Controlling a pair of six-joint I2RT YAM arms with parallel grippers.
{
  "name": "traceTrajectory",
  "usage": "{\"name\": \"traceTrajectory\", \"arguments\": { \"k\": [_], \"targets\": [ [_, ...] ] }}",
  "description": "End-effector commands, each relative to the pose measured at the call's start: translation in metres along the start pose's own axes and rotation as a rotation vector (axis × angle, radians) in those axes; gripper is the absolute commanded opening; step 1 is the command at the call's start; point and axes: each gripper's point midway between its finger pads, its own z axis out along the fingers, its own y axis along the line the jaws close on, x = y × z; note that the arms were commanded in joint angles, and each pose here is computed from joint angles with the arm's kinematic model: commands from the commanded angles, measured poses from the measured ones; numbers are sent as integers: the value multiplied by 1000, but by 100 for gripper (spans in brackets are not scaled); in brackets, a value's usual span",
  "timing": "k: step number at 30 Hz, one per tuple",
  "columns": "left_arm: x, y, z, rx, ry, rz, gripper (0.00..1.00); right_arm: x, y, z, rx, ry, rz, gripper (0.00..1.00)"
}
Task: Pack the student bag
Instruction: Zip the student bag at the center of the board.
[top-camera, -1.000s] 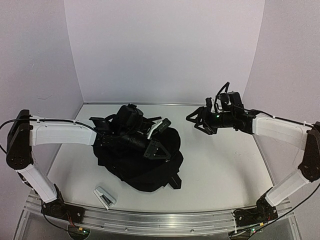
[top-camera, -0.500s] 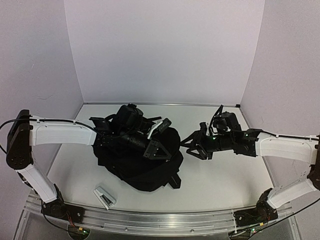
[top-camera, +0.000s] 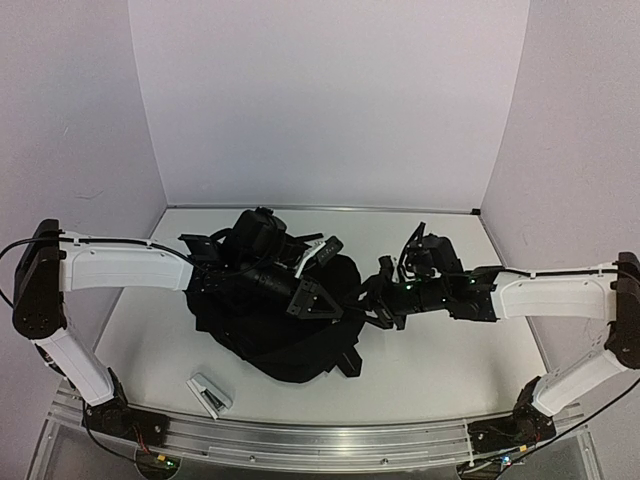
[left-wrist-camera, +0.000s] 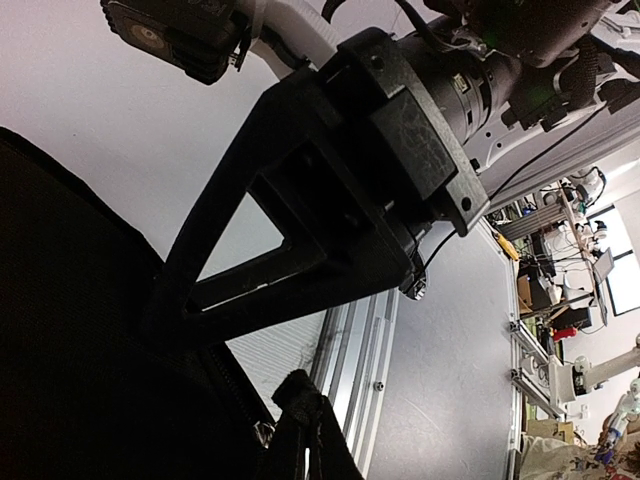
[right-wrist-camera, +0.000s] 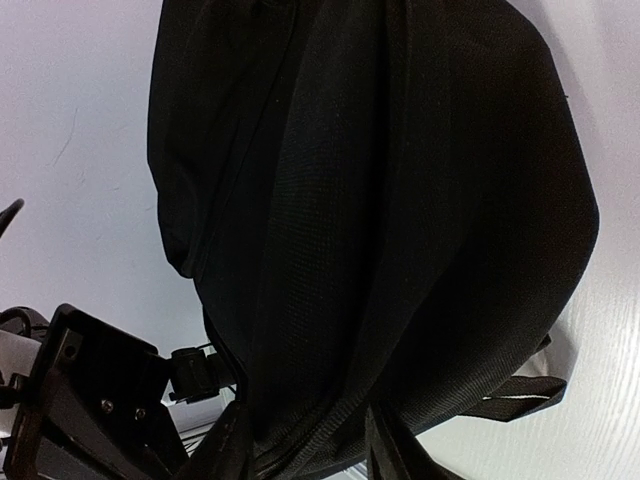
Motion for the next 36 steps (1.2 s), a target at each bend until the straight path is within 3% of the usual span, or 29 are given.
{"name": "traceTrajectory", "arguments": {
  "k": [1, 4, 9, 21, 36],
  "targets": [
    [-37, -29, -5, 85, -86, 94, 0, -10, 22, 3, -54, -47, -16, 27],
    [-36, -28, -5, 83, -81, 94, 0, -14, 22, 2, -49, -71, -13, 9],
    [-34, -30, -8, 83, -71, 99, 0, -28, 19, -1, -34, -128, -14, 0],
    [-25, -37, -20, 72, -56, 101, 0, -98, -35, -30, 45, -255, 26, 0],
    [-12, -31, -31, 8, -34, 98, 0, -149, -79, -46, 129, -327, 42, 0]
  ]
}}
